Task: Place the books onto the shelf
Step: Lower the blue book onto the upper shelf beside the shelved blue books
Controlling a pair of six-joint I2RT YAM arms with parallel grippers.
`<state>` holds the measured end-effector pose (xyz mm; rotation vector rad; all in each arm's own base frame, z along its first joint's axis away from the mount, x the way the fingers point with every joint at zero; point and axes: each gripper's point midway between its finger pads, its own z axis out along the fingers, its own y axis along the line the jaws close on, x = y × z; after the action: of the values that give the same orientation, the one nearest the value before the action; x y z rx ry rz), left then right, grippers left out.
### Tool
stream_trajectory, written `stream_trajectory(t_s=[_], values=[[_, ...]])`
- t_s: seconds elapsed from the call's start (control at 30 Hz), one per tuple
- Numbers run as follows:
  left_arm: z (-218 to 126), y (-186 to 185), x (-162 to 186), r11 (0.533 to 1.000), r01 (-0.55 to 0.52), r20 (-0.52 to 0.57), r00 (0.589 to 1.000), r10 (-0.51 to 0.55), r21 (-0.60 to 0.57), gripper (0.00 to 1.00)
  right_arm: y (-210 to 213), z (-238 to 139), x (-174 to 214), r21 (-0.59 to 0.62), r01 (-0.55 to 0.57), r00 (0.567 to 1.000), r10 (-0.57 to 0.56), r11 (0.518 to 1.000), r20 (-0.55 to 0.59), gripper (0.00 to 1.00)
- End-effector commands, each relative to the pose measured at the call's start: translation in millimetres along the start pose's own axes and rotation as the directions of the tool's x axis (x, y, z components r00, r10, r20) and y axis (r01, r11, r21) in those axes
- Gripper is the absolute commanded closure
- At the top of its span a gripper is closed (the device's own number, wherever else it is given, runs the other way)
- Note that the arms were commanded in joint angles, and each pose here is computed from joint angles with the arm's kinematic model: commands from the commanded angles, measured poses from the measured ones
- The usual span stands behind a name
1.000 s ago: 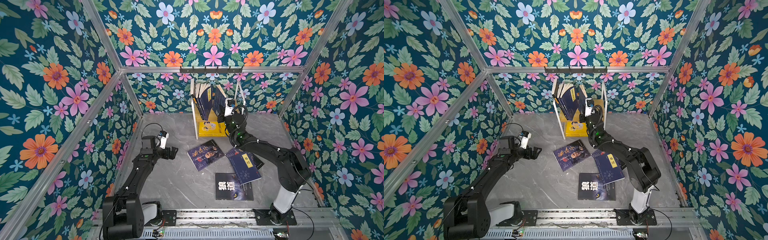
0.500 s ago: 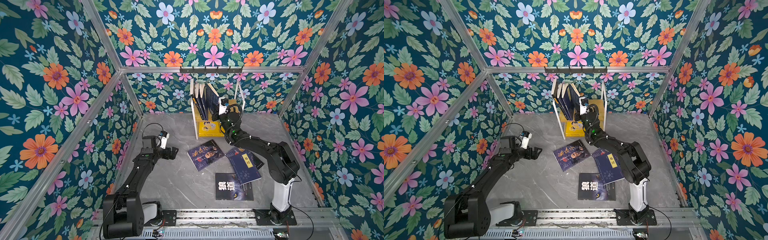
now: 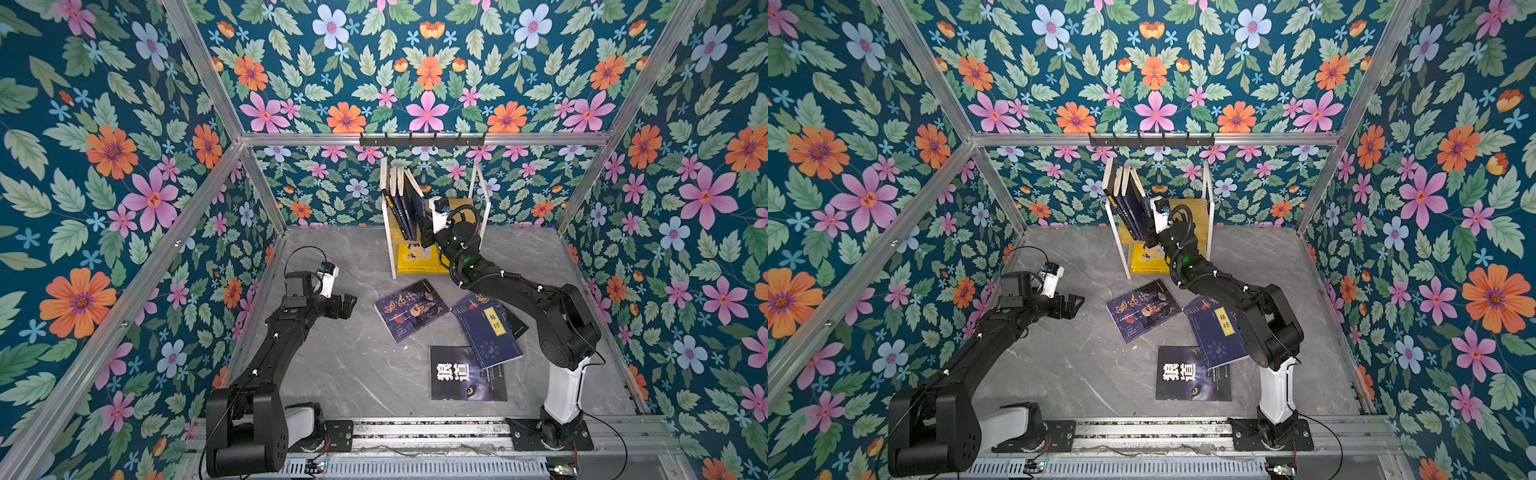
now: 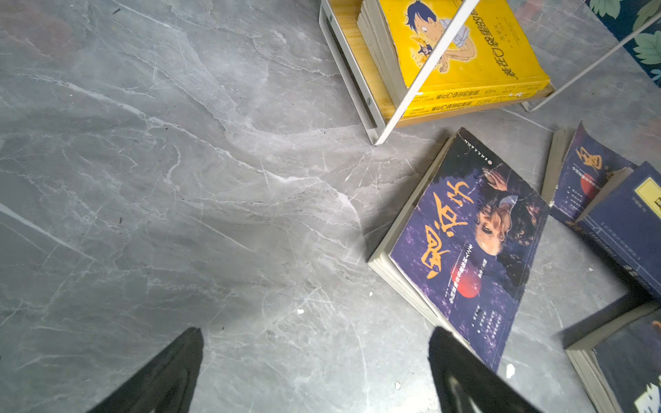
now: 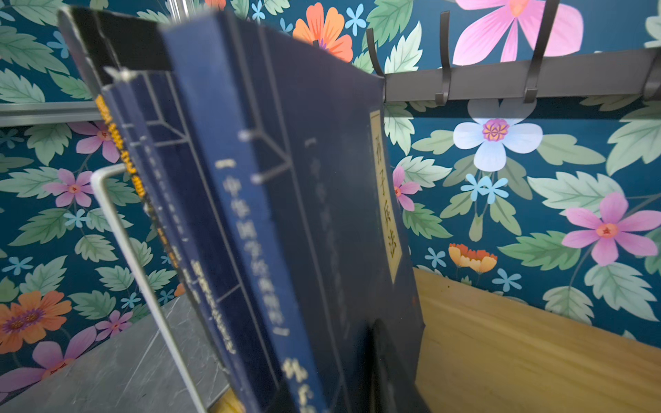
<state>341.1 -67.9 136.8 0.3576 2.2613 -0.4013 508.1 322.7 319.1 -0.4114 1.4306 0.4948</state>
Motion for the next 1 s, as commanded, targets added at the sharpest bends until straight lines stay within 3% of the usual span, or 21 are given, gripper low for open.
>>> stream_trajectory(t_s=[0.0,0.33,0.63,0.83,0.97], values=[[1.1,-0.1,-2.5,1.0,0.002,0.009,1.0,-0.002,0.004,0.0,8.2,-3.5,-2.6,-0.045,0.013,1.0,-0.014,0.999,-0.018,0.73],[-0.9,-0.3,-2.4,1.0,-0.007,0.015,1.0,0.007,0.001,0.0,27.0,-15.5,-4.6,-0.156,0.058,0.997,-0.065,0.986,-0.04,0.63],[0.3,0.9,-0.3,1.0,-0.009,0.008,1.0,0.009,-0.002,0.0,30.0,-33.5,-13.2,-0.174,0.084,0.994,-0.095,0.981,-0.053,0.61],[-0.1,0.5,-1.9,1.0,-0.005,0.013,1.0,0.005,0.001,0.0,15.8,-50.3,-13.4,-0.092,0.087,0.99,-0.096,0.992,-0.099,0.62],[0.5,1.1,-3.1,1.0,-0.002,0.01,1.0,0.002,0.0,0.0,-19.2,-56.4,-0.4,0.112,0.059,0.981,-0.037,0.992,-0.188,0.71]])
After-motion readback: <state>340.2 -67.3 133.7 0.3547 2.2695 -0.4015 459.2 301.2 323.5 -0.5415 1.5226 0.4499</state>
